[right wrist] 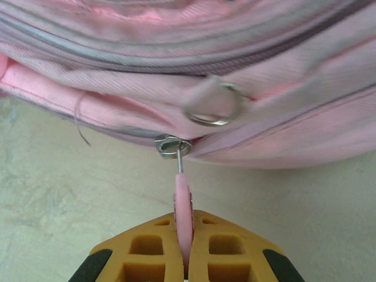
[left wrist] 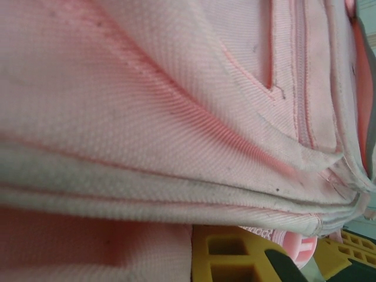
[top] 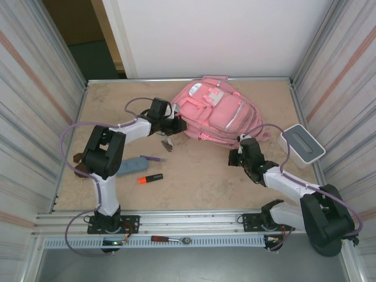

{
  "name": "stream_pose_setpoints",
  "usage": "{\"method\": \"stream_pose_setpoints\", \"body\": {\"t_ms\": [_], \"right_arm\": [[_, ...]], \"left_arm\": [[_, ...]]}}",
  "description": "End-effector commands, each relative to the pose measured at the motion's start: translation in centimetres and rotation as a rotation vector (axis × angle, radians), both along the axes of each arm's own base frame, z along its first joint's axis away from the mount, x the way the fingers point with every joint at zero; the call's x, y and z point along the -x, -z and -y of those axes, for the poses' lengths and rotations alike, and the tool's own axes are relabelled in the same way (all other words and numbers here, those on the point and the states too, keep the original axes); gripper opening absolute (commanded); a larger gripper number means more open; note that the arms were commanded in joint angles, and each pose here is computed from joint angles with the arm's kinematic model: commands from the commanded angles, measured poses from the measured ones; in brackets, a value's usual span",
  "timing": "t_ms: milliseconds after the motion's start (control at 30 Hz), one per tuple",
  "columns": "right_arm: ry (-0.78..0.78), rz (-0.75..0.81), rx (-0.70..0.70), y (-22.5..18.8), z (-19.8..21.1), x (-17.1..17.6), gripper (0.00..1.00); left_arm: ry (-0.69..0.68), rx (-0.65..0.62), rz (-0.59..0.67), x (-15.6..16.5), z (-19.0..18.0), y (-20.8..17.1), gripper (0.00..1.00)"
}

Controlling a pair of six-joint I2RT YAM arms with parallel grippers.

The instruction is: Pack books, pencil case, and school supplies into a backpack

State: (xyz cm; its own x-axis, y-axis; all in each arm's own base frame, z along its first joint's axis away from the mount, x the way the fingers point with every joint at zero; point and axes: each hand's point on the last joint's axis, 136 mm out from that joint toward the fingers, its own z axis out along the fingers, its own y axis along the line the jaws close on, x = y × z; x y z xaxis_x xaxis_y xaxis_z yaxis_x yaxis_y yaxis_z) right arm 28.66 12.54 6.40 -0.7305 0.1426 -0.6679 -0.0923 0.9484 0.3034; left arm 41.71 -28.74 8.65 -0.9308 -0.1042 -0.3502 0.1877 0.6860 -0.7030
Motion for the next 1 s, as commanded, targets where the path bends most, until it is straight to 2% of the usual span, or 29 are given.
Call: {"method": "stream_pose_setpoints", "body": {"t_ms": [0, 100, 167, 400, 567, 767, 967], "right_arm": [[-0.026, -0.041, -0.043, -0.7, -0.8, 0.0, 0.00], [-0.069, -0.049, -0.074, -1.3, -2.1, -0.1, 0.00], [-0.089, -0.053, -0.082, -1.5, -2.6, -0.2, 0.00], [-0.140, -0.113, -0.112, -2.0, -4.3, -0.6, 0.00], [-0.151, -0.141, -0.115, -2.3, -4.6, -0.5, 0.00], [-0.198, -0.170, -0.127, -3.0, -5.5, -0.3, 0.00], [-0.231, -0.176, -0.139, -4.1, -5.9, -0.4, 0.00]], "left_arm": [[-0.024, -0.018, 0.092, -2.8, -1.1, -1.5, 0.00], [-0.014, -0.023, 0.088, -3.0, -0.9, -1.1, 0.00], [-0.005, -0.035, 0.092, -3.0, -1.0, -0.9, 0.04], [0.013, -0.139, 0.188, -2.4, -2.9, -2.3, 0.40], [0.010, -0.255, 0.302, -1.4, -5.2, -4.4, 0.54], [0.052, -0.343, 0.504, 0.3, -6.4, -7.6, 0.64], [0.264, -0.467, 0.895, 3.9, -2.9, -10.3, 0.64]]}}
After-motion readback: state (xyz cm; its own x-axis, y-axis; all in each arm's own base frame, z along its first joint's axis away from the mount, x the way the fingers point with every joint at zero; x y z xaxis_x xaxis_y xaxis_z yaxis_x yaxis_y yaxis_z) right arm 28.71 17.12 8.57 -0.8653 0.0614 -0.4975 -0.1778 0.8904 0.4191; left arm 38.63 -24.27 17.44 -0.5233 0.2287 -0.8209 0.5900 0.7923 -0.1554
